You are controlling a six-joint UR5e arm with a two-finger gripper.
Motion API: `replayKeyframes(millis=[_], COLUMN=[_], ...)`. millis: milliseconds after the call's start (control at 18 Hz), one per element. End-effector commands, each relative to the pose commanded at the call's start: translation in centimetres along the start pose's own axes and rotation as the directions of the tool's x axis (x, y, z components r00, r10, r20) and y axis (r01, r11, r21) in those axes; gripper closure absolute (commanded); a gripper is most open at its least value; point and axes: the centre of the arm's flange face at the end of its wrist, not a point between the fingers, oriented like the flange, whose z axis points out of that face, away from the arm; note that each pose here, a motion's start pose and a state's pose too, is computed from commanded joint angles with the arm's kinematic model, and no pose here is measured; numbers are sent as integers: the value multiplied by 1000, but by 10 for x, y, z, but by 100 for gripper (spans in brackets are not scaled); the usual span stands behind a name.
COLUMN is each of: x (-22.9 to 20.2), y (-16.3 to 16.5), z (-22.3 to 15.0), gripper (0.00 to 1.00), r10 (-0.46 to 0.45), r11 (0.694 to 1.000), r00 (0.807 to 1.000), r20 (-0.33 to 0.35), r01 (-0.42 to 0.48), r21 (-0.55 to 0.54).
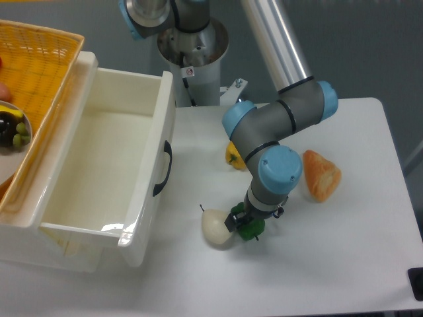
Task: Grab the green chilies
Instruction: 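Lower the gripper onto the green bell pepper and close on it, then lift the green bell pepper up off the table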
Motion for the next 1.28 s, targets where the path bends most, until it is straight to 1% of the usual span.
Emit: replayKeyframes(millis=[500,556,611,667,722,833,944,1111,1167,1278], x=[-1,-1,-1,-1,-1,-1,-1,-1,0,-2], y=[-2,-2,-2,-2,-2,-2,-2,-2,-2,-2], z=[6,6,7,6,6,6,6,4,3,-3], gripper=[0,3,6,22,33,48,52,53,56,57], r10=[1,1,1,1,1,-1,1,0,3,2], r11=[1000,1000,1000,1000,1000,1000,1000,1000,1000,1000], r00=[1000,1000,1000,1000,1000,1000,1000,1000,1000,1000], r20=[2,2,2,2,2,2,2,0,0,0], r01=[-1,-1,-1,-1,-1,1,-1,0,-3,-2], r21=[-8,-9,-11,-9,-9,-9,-9,-5,-3,6])
